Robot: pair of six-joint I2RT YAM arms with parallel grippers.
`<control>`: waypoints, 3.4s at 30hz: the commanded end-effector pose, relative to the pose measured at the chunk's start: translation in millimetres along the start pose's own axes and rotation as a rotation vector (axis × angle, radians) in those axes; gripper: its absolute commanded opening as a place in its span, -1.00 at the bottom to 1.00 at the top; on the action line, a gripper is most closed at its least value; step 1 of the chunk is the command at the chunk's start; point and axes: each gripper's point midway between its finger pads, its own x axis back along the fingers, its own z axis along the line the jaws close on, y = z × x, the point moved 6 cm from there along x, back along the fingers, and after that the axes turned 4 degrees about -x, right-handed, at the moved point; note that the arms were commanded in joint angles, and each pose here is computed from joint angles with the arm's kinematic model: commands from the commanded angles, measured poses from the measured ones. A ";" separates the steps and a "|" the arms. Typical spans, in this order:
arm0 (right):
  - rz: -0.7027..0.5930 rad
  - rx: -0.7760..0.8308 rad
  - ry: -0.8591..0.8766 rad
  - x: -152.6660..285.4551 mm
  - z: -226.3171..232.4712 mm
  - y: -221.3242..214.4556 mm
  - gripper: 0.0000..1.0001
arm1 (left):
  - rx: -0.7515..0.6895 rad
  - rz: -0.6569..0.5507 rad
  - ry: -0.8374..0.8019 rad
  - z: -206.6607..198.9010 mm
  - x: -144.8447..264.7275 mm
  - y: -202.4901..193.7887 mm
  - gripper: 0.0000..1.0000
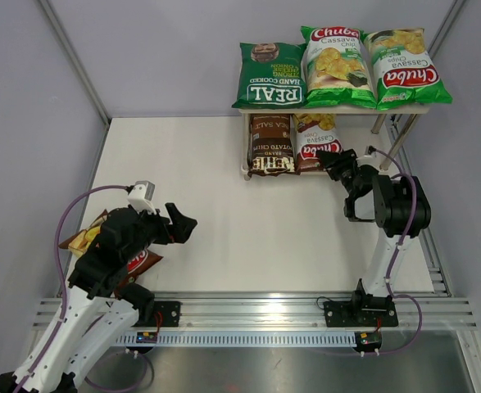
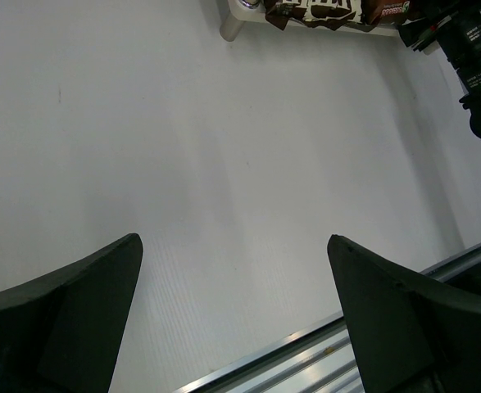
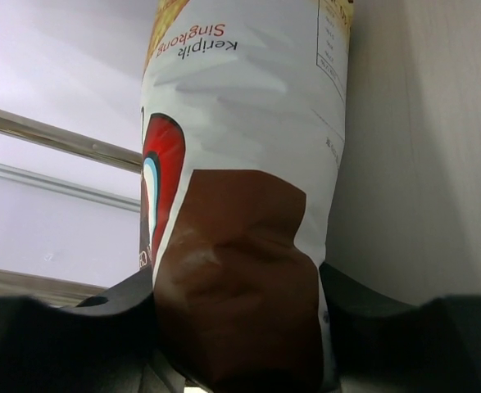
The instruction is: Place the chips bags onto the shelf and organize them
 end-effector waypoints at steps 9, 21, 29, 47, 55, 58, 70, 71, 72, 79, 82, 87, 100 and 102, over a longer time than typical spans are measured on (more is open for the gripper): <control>0.016 0.002 -0.099 10.4 -0.5 -13.0 0.53 | -0.022 -0.066 -0.043 -9.9 8.7 18.7 0.98; 0.007 0.059 -0.341 30.4 14.1 5.1 0.99 | -0.026 -0.071 -0.043 -10.8 13.0 21.0 0.98; -0.018 0.111 -0.429 52.9 21.9 12.5 0.98 | -0.030 -0.066 -0.038 -10.0 13.0 20.4 0.98; 0.171 0.254 -0.323 144.3 113.7 1.3 0.99 | 0.481 0.022 0.965 124.5 6.3 -10.3 0.98; 0.297 0.217 -0.147 156.9 139.4 -16.5 0.99 | 0.622 -0.154 1.389 152.7 63.3 -8.9 0.98; 0.332 0.212 -0.111 157.6 144.2 -19.5 0.99 | 0.684 -0.202 1.525 169.8 76.8 -11.0 0.98; 0.372 0.193 0.026 168.3 157.1 -30.0 0.99 | 0.930 -0.249 1.428 239.5 81.5 -46.3 0.98; 0.372 0.196 0.030 169.4 156.7 -30.7 0.99 | 0.944 -0.258 1.416 241.0 79.1 -48.8 0.98; 0.365 0.202 0.041 171.5 159.5 -30.4 0.99 | 0.943 -0.269 1.384 243.0 74.2 -51.6 0.98; 0.359 0.213 0.057 175.1 164.2 -29.9 0.99 | 0.924 -0.536 1.122 247.6 40.0 -65.4 0.98; 0.360 0.210 0.054 174.4 163.2 -30.4 0.99 | 0.917 -0.597 1.017 244.1 26.8 -76.1 0.98; 0.363 0.205 0.055 172.2 163.2 -29.6 0.99 | 0.894 -0.644 0.897 242.7 13.9 -77.9 0.98; 0.351 0.204 0.026 165.5 158.6 -26.6 0.99 | 0.876 -0.681 0.726 234.0 5.4 -57.2 -0.35; 0.353 0.199 0.022 164.9 158.0 -26.7 0.99 | 0.874 -0.696 0.705 232.0 5.8 -52.6 -0.63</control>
